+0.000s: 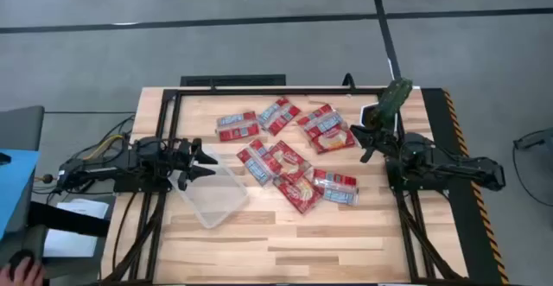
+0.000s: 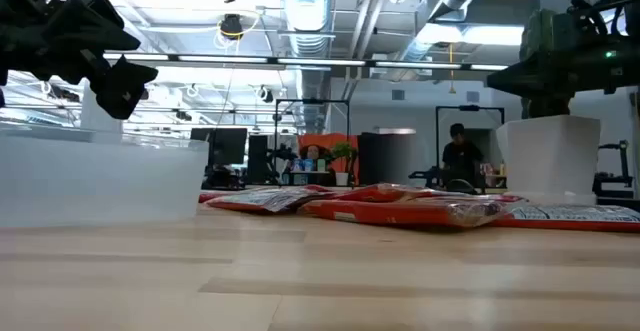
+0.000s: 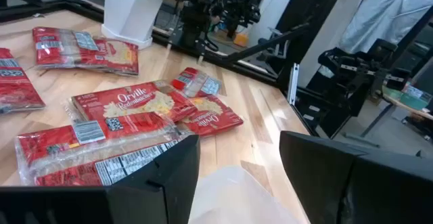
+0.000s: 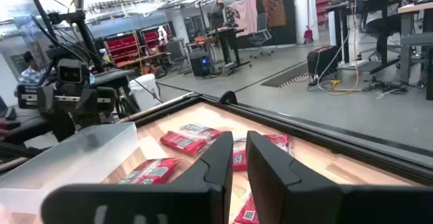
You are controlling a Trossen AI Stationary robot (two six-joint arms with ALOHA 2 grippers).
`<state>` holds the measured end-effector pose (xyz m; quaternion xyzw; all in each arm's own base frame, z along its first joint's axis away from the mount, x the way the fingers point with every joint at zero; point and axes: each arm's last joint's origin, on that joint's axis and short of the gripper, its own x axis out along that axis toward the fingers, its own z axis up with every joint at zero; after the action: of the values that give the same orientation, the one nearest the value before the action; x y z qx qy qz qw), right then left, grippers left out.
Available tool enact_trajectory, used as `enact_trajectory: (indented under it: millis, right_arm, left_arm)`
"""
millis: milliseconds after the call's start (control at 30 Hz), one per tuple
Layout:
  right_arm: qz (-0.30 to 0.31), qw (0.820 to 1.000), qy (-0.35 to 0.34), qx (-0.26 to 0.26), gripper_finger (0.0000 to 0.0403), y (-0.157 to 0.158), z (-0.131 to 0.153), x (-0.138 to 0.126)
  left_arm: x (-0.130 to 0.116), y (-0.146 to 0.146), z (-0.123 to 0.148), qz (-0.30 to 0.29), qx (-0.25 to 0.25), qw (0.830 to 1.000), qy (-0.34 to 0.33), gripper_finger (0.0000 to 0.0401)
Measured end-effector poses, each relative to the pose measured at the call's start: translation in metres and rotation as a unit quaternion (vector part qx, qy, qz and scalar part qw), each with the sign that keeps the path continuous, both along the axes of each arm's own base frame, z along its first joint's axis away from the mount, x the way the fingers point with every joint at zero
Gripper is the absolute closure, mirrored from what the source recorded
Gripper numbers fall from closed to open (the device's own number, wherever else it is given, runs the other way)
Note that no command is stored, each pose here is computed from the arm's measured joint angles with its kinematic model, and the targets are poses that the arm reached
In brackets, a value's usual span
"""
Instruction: Sort popcorn bags into baskets
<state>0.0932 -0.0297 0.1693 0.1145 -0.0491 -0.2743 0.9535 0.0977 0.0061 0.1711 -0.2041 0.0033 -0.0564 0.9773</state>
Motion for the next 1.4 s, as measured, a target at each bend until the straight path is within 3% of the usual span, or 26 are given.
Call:
enact_trajectory:
  millis: [1267, 1400]
  right_arm:
    - [0.000, 1.000, 0.000, 0.000, 0.0333, 0.0000, 0.0000, 0.0000]
    - [0.000, 1.000, 0.000, 0.000, 0.0333, 0.0000, 0.0000, 0.0000]
  left_arm:
    - [0.0000, 0.0000, 0.0000, 0.001, 0.000, 1.000, 0.000, 0.0207]
    - [0.0001, 0.0016, 0.0022, 0.027, -0.008, 1.000, -0.012, 0.0207]
